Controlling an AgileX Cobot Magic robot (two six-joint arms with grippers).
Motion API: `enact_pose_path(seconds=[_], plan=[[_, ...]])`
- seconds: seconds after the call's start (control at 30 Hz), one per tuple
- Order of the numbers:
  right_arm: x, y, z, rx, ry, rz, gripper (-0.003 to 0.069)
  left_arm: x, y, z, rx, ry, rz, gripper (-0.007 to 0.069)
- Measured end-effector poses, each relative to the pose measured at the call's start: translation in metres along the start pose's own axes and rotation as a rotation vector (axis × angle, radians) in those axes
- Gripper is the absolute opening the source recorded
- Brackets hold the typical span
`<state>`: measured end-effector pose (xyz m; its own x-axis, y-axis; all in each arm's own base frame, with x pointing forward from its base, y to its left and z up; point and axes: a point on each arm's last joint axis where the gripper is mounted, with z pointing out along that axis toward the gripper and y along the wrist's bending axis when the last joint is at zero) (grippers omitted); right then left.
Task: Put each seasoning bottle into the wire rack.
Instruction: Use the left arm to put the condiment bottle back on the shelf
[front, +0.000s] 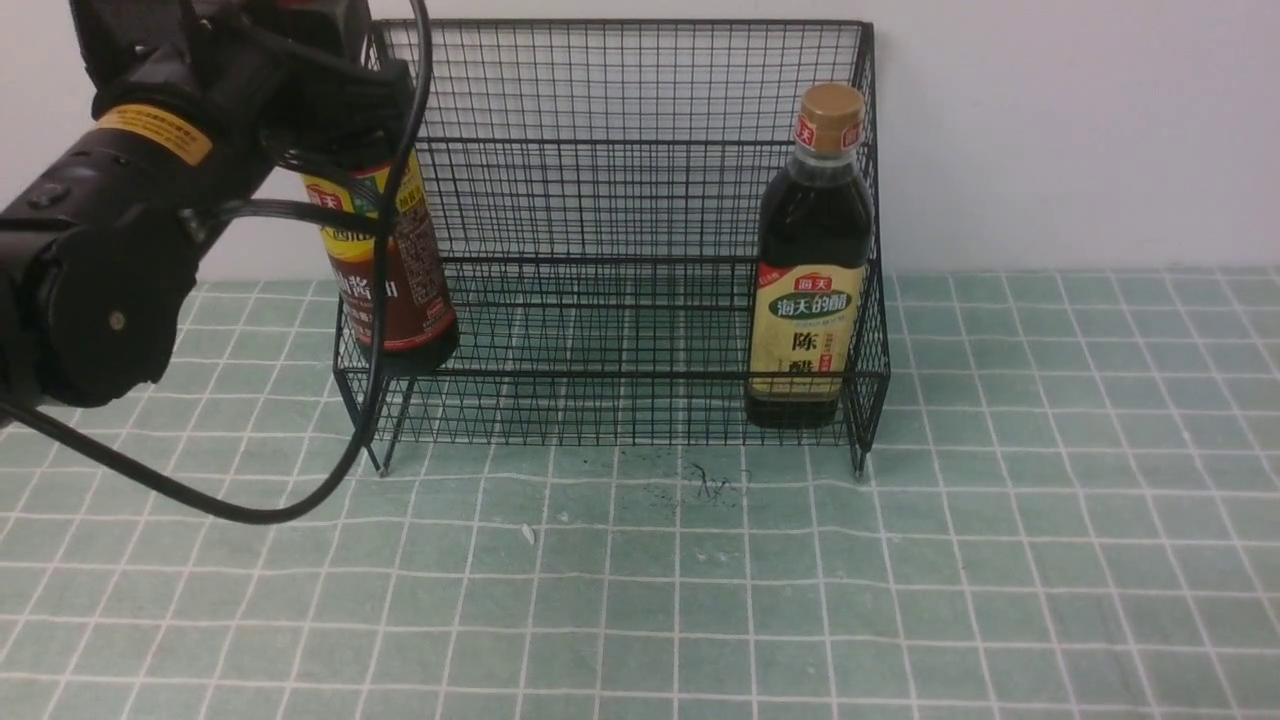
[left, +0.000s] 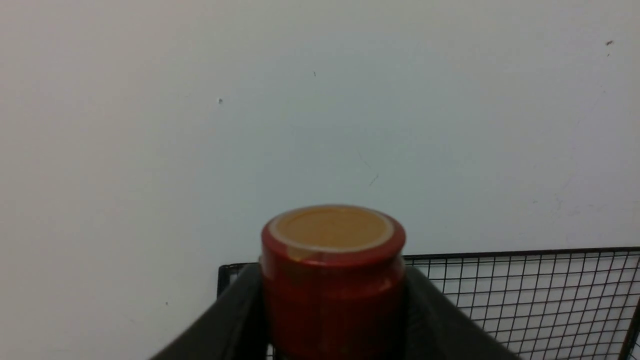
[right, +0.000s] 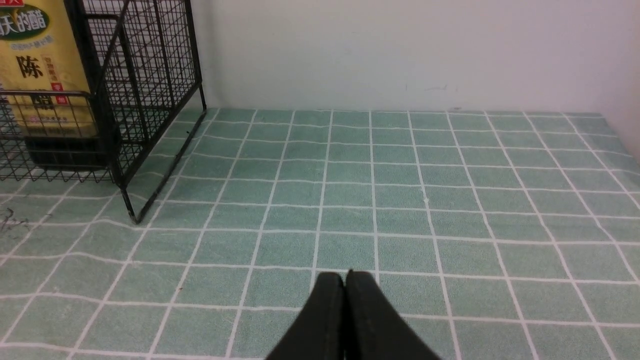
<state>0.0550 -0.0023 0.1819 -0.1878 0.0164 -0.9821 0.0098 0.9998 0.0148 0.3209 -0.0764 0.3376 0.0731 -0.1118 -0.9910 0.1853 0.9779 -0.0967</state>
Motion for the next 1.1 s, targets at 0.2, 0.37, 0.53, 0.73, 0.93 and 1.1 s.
enact_pose_path(seconds=[0.2, 0.37, 0.53, 0.73, 0.93, 1.1], plan=[[0.0, 0.0, 0.0, 0.0, 0.0, 0.0, -0.0015, -0.001, -0.001, 0.001, 0.005, 0.015, 0.001, 0.0283], [0.0, 0.0, 0.0, 0.0, 0.0, 0.0, -0.0015, -0.001, -0.002, 0.001, 0.014, 0.0, 0.016, 0.0283], [0.0, 0.0, 0.0, 0.0, 0.0, 0.0, -0.0015, 0.005, -0.003, 0.006, 0.03, -0.048, 0.041, 0.0283], [0.0, 0.0, 0.0, 0.0, 0.0, 0.0, -0.0015, 0.016, -0.005, 0.012, 0.062, -0.046, 0.085, 0.0283], [0.0, 0.0, 0.0, 0.0, 0.0, 0.0, -0.0015, 0.031, -0.005, 0.017, 0.065, 0.025, 0.071, 0.0283], [0.0, 0.0, 0.0, 0.0, 0.0, 0.0, -0.0015, 0.04, -0.005, 0.016, 0.066, 0.126, 0.058, 0.0283]])
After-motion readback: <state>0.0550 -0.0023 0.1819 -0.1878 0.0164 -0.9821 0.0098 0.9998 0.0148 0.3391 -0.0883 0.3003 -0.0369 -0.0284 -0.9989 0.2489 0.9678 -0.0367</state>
